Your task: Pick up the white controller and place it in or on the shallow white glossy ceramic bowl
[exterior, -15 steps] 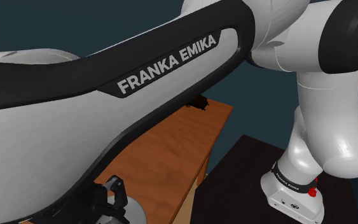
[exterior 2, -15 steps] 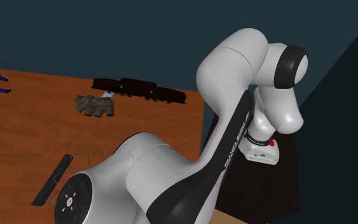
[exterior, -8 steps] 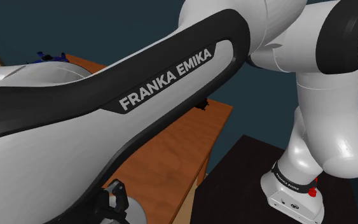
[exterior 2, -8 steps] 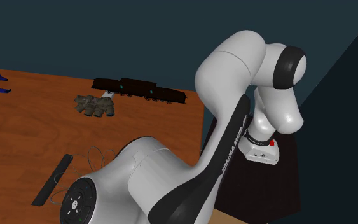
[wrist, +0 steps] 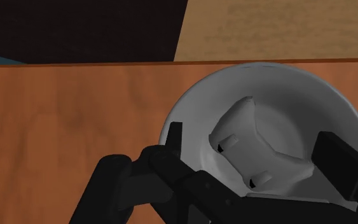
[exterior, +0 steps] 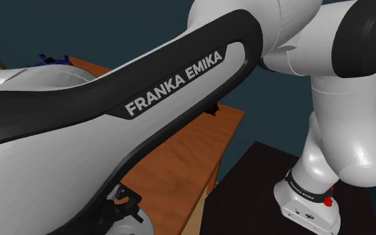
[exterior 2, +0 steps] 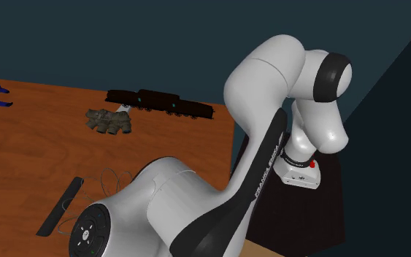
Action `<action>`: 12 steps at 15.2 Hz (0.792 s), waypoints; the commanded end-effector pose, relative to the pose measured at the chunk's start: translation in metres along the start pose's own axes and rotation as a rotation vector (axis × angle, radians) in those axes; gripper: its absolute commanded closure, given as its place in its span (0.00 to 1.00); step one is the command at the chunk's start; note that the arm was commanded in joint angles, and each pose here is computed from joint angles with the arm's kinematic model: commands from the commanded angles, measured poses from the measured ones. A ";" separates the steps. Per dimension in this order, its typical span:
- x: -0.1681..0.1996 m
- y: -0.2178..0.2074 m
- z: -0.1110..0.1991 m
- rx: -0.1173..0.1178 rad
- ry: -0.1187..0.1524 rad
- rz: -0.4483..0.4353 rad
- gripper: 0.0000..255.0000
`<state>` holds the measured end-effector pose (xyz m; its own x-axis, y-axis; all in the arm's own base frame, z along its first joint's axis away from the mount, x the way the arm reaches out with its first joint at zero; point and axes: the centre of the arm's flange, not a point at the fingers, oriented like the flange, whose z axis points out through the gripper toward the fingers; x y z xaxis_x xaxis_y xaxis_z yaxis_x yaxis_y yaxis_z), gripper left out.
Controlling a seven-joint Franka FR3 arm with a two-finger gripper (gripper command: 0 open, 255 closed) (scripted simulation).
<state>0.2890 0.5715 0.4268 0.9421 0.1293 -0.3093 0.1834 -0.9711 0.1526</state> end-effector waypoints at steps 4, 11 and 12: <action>0.000 0.000 -0.050 0.000 0.000 0.000 0.00; 0.000 0.000 -0.050 0.000 0.000 0.000 0.00; 0.000 0.000 -0.050 0.000 0.000 0.000 0.00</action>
<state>0.3030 0.5815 0.4737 0.9421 0.1293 -0.3093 0.1834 -0.9711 0.1526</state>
